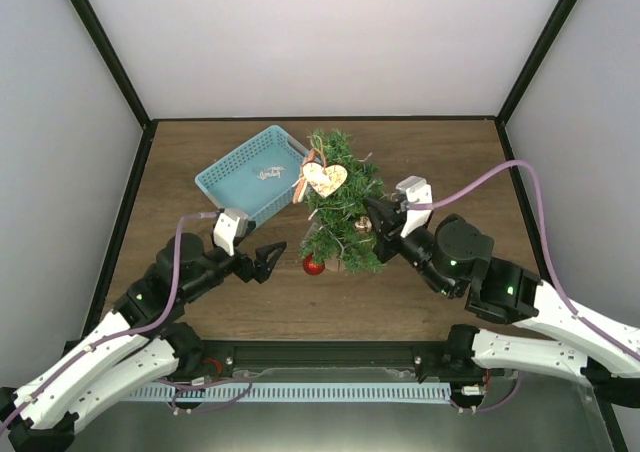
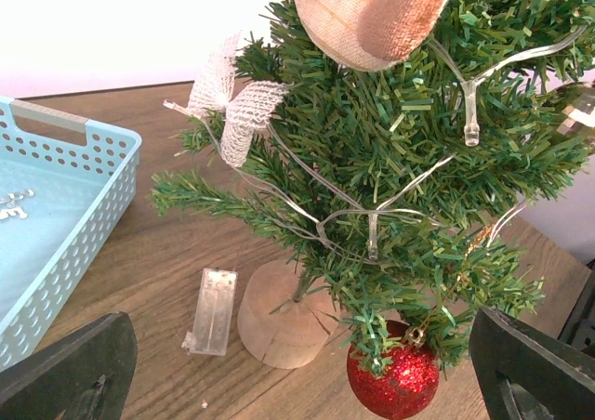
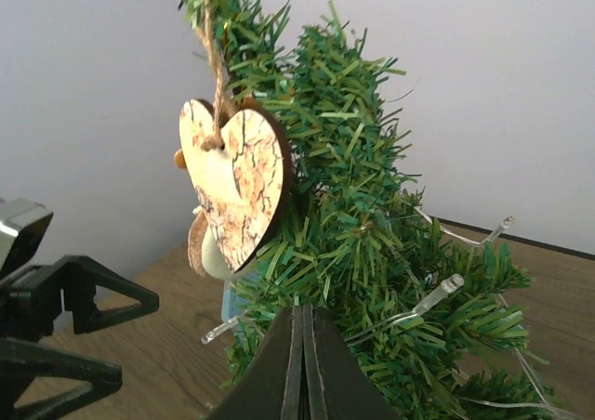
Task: Decorate the small christmas tree
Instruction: Adjust the decoration item on the Christmas tree.
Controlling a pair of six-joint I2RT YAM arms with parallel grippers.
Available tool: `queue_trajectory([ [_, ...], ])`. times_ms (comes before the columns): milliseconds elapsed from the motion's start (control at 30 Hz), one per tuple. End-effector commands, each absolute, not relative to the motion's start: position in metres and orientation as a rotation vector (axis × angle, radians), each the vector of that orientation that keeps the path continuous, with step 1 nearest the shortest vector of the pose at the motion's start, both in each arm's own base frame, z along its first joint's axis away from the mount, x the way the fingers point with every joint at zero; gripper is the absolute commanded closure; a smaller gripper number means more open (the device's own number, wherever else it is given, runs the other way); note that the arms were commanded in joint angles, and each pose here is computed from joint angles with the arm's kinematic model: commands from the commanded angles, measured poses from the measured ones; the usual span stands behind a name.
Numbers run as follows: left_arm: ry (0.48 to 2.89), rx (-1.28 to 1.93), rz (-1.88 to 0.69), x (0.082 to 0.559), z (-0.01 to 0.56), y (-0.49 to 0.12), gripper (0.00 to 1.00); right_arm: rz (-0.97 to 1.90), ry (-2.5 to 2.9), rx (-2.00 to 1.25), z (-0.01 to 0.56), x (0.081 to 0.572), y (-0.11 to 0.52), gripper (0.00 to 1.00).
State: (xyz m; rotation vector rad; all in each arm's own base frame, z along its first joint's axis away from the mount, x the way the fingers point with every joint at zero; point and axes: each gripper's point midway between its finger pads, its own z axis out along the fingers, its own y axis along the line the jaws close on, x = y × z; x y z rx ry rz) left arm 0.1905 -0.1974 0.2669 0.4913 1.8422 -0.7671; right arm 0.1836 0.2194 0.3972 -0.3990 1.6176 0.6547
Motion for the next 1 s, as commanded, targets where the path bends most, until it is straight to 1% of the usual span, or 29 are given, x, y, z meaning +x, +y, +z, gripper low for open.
queue_trajectory([
  [0, 1.819, 0.519, -0.780, 0.189, 0.268, -0.201, 0.01, 0.587, 1.575, -0.491, 0.413, 0.182, 0.220, 0.99],
  [267, 1.817, 0.524, -0.781, 0.189, 0.268, -0.202, 0.01, 0.440, 1.608, -0.512, 0.411, 0.192, 0.213, 0.99],
  [500, 1.817, 0.527, -0.775, 0.189, 0.268, -0.202, 0.01, 0.420, 1.593, -0.485, 0.415, 0.192, 0.201, 0.99],
  [633, 1.818, 0.529, -0.777, 0.189, 0.267, -0.203, 0.01, 0.384, 1.603, -0.486, 0.406, 0.196, 0.199, 0.99],
  [967, 1.818, 0.529, -0.780, 0.189, 0.267, -0.203, 0.01, 0.354, 1.593, -0.515, 0.400, 0.202, 0.205, 0.99],
])
